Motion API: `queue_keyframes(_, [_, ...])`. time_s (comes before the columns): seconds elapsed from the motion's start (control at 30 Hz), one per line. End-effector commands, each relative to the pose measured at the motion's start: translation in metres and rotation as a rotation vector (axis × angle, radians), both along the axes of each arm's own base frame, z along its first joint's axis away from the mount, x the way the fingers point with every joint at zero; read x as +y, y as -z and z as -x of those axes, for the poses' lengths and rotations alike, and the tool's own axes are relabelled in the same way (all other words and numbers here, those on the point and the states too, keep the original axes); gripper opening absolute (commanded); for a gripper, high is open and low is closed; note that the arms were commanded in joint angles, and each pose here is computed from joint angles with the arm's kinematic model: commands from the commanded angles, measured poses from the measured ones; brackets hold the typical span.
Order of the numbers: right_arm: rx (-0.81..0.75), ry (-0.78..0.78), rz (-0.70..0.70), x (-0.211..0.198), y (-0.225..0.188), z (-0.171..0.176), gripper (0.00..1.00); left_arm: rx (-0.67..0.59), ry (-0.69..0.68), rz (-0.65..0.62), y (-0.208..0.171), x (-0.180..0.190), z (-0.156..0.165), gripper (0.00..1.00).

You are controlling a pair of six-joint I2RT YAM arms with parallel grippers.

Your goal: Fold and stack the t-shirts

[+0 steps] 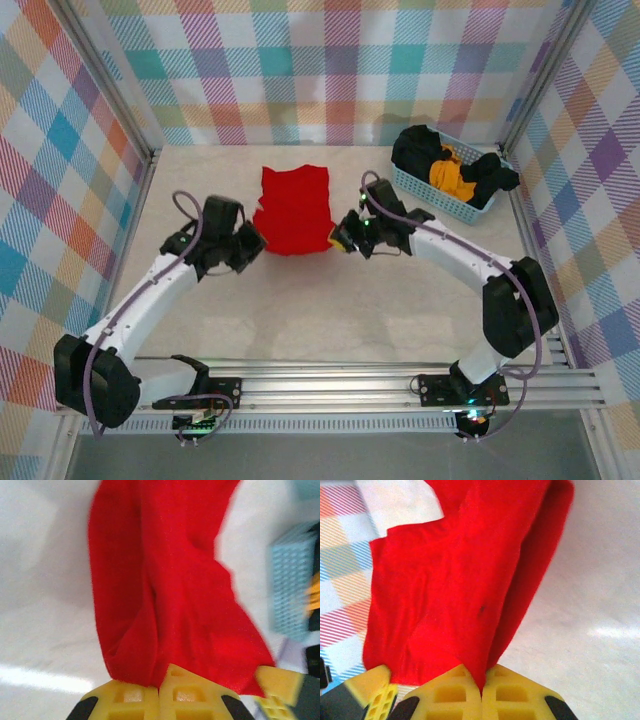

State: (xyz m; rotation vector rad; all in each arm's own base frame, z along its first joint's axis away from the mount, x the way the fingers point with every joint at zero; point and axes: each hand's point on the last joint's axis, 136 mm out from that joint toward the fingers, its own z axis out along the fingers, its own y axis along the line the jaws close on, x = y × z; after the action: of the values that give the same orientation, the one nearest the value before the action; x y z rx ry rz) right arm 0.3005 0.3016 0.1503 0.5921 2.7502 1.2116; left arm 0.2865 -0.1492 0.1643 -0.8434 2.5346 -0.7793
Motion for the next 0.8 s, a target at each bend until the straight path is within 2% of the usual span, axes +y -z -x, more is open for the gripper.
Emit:
queue_keyframes(0.0, [0.123,-0.054,0.021,0.0,0.026,0.048,0.0,0.121,0.047,0.006,0.034,0.002,0.05,0.0])
queue_keyframes(0.2, [0.195,-0.105,0.081,-0.006,0.047,0.107,0.0,0.222,0.098,0.078,0.065,-0.003,0.101,0.0])
queue_keyframes(0.33, [0.194,-0.083,0.102,-0.016,0.044,0.12,0.0,0.215,0.102,0.095,0.059,-0.002,0.112,0.0])
queue_keyframes(0.43, [0.159,-0.062,0.098,-0.017,0.031,0.113,0.0,0.177,0.089,0.101,0.041,-0.002,0.105,0.0])
queue_keyframes(0.57, [0.124,-0.045,0.1,-0.013,0.009,0.092,0.0,0.104,0.078,0.093,0.01,-0.006,0.081,0.0])
queue_keyframes(0.77, [0.08,0.049,0.064,-0.016,-0.022,0.03,0.0,0.076,0.034,0.07,-0.012,-0.006,0.029,0.0])
